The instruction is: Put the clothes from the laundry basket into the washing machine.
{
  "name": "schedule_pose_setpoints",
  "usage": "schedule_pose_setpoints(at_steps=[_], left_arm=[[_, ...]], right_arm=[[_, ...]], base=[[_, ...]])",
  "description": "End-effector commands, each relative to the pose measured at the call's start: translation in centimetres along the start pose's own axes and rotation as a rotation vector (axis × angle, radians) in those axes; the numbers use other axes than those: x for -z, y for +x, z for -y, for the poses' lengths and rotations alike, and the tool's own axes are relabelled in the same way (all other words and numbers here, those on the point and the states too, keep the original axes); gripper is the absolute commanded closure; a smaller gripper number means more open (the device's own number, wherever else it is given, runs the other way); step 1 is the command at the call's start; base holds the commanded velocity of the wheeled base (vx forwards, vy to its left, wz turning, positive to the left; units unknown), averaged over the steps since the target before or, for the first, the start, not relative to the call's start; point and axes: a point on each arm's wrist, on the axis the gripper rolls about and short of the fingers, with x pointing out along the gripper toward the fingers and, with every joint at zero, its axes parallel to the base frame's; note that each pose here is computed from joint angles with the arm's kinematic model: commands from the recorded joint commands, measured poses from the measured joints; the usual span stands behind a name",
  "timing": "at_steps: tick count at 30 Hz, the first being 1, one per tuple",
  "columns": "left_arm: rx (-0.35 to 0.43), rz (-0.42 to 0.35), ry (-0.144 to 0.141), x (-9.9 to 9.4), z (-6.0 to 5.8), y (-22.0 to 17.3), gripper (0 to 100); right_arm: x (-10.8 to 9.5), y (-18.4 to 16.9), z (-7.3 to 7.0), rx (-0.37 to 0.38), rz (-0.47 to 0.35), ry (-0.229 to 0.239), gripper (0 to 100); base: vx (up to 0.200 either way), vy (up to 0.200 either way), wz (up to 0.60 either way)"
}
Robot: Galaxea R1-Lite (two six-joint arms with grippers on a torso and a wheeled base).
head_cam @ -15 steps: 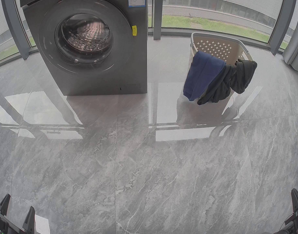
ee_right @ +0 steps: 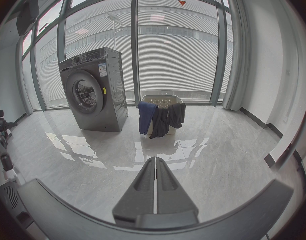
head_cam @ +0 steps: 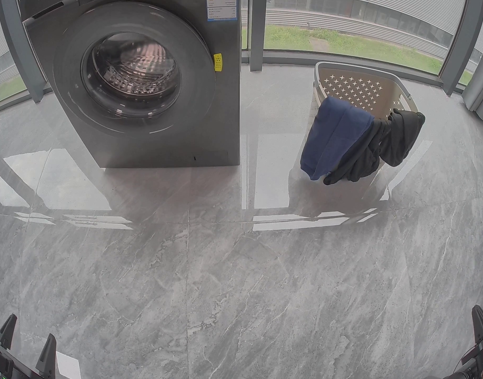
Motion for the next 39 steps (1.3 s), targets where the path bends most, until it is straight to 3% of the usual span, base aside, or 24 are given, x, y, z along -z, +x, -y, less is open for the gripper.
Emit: schedule_pose_setpoints(at_steps=[1, 22, 31, 39], left_arm=[[0.0, -0.003, 0.0, 0.45, -0.01, 0.03, 0], [0.0, -0.004, 0.001, 0.5, -0.01, 0.04, 0], [0.0, -0.006, 0.003, 0.51, -0.01, 0.04, 0], [-0.002, -0.003, 0.001, 0.45, -0.01, 0.03, 0]], right_arm=[[0.48, 0.02, 0.0, 0.0, -0.003, 0.001, 100], [0.49, 0.02, 0.0, 0.0, -0.005, -0.001, 100], [0.49, 0.02, 0.0, 0.0, -0.005, 0.001, 100], [0.48, 0.02, 0.0, -0.002, -0.003, 0.001, 100]], base=[[0.2, 0.0, 0.0], [0.2, 0.0, 0.0], [0.0, 0.0, 0.0], [0.0, -0.2, 0.0]])
